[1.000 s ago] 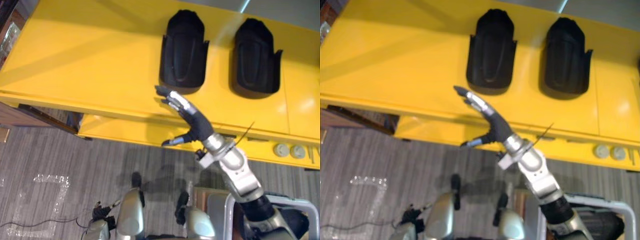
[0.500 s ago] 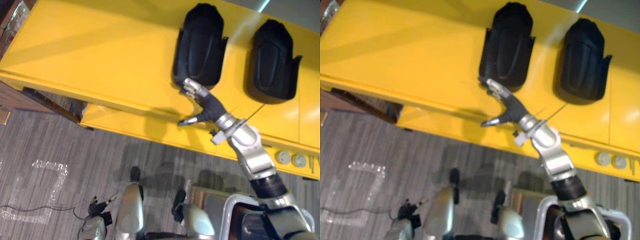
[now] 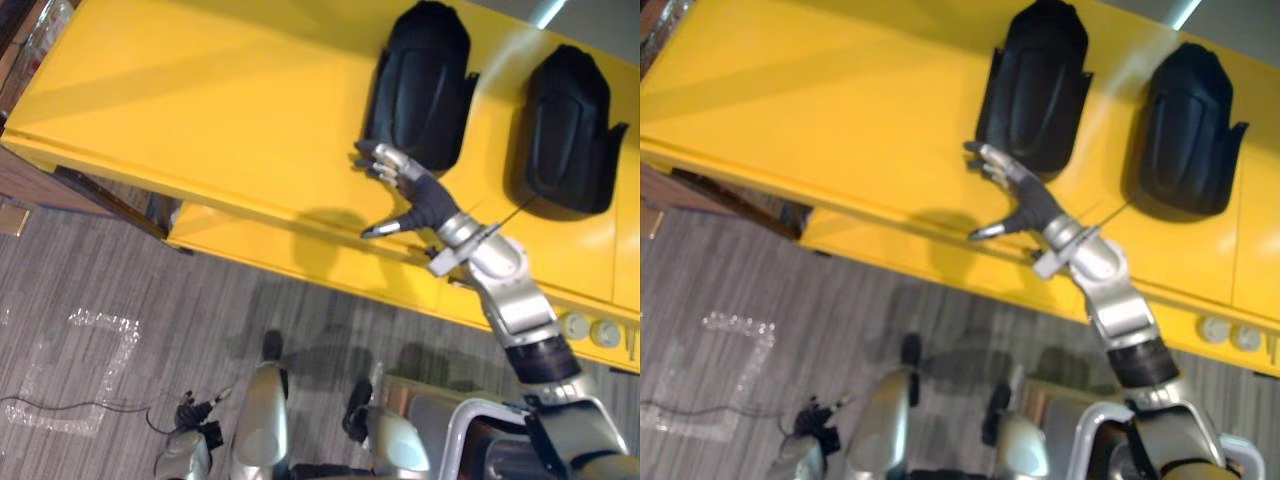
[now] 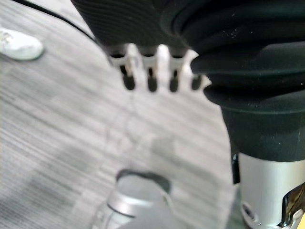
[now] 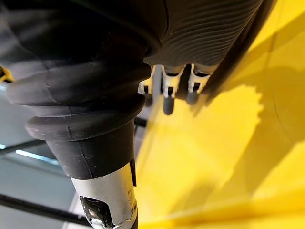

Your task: Walk over and take plastic housings, then place them on the shelf

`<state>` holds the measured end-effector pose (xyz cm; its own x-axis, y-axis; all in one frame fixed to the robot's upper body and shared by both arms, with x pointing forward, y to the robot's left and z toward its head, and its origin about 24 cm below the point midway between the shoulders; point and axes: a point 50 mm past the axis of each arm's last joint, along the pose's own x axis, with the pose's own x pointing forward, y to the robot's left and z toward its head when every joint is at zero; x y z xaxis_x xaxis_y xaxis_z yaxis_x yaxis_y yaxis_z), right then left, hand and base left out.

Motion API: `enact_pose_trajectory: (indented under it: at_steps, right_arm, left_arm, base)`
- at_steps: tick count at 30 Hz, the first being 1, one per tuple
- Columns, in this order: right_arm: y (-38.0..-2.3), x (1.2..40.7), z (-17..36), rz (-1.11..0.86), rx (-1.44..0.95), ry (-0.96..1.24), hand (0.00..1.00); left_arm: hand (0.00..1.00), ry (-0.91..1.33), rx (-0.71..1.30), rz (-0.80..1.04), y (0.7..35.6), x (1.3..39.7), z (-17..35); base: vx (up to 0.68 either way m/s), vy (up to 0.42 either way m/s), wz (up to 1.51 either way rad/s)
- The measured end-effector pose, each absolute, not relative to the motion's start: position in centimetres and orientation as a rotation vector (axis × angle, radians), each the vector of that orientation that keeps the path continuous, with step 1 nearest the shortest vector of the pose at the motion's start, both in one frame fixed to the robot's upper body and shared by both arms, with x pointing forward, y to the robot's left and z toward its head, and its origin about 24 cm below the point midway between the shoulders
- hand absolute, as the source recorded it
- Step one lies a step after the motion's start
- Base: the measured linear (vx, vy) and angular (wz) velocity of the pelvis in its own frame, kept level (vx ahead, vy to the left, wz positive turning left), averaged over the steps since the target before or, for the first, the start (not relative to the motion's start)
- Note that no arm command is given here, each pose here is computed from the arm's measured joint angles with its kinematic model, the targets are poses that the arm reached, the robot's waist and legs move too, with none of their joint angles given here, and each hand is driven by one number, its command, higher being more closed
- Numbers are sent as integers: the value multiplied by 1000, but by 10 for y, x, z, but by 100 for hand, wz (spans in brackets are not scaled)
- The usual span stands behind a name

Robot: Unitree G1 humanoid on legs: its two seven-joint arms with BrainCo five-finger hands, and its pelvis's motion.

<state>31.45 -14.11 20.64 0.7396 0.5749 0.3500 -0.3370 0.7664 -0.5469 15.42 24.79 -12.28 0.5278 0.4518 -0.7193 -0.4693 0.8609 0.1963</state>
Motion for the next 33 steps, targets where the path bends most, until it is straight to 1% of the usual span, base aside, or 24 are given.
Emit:
enact_pose_trajectory:
  at_steps: [4,7,9,12,15,18,19,21,22,24,29,33]
  right_arm:
    - [-142,315,207,509,-475,-538,0]
    - [-142,314,208,535,-471,-542,0]
    - [-140,312,208,583,-447,-547,0]
    - [-133,304,211,725,-372,-564,0]
    - [-114,277,231,914,-293,-693,0]
    - [-109,263,245,950,-210,-791,0]
    - [-111,260,251,915,-157,-835,0]
    - [-122,254,268,750,-3,-980,0]
    - [-126,253,272,699,28,-1011,0]
    - [-140,253,275,498,82,-1062,0]
    - [-157,256,254,224,30,-990,0]
    - [-166,264,238,121,43,-888,0]
  left_arm:
    - [0,852,-23,551,248,154,-123]
    - [0,850,-25,552,248,155,-122]
    - [0,850,-35,559,249,155,-122]
    - [0,855,-59,585,252,153,-122]
    - [0,864,-59,599,257,150,-122]
    - [0,873,-58,598,256,147,-124]
    - [0,871,-58,598,257,147,-124]
    - [0,858,-66,596,253,147,-124]
    - [0,860,-70,592,251,147,-125]
    - [0,869,-97,577,239,147,-129]
    - [0,878,-103,523,219,149,-132]
    - [0,889,-85,492,214,149,-134]
  base:
    - [0,0,0]
    - [0,0,0]
    - [0,0,0]
    - [0,0,0]
    - [14,8,-12]
    - [34,28,-10]
    - [21,32,-6]
    - [-6,19,-19]
    - [-20,3,-25]
    - [-38,18,-26]
    - [-45,3,-29]
    - [-29,-54,-16]
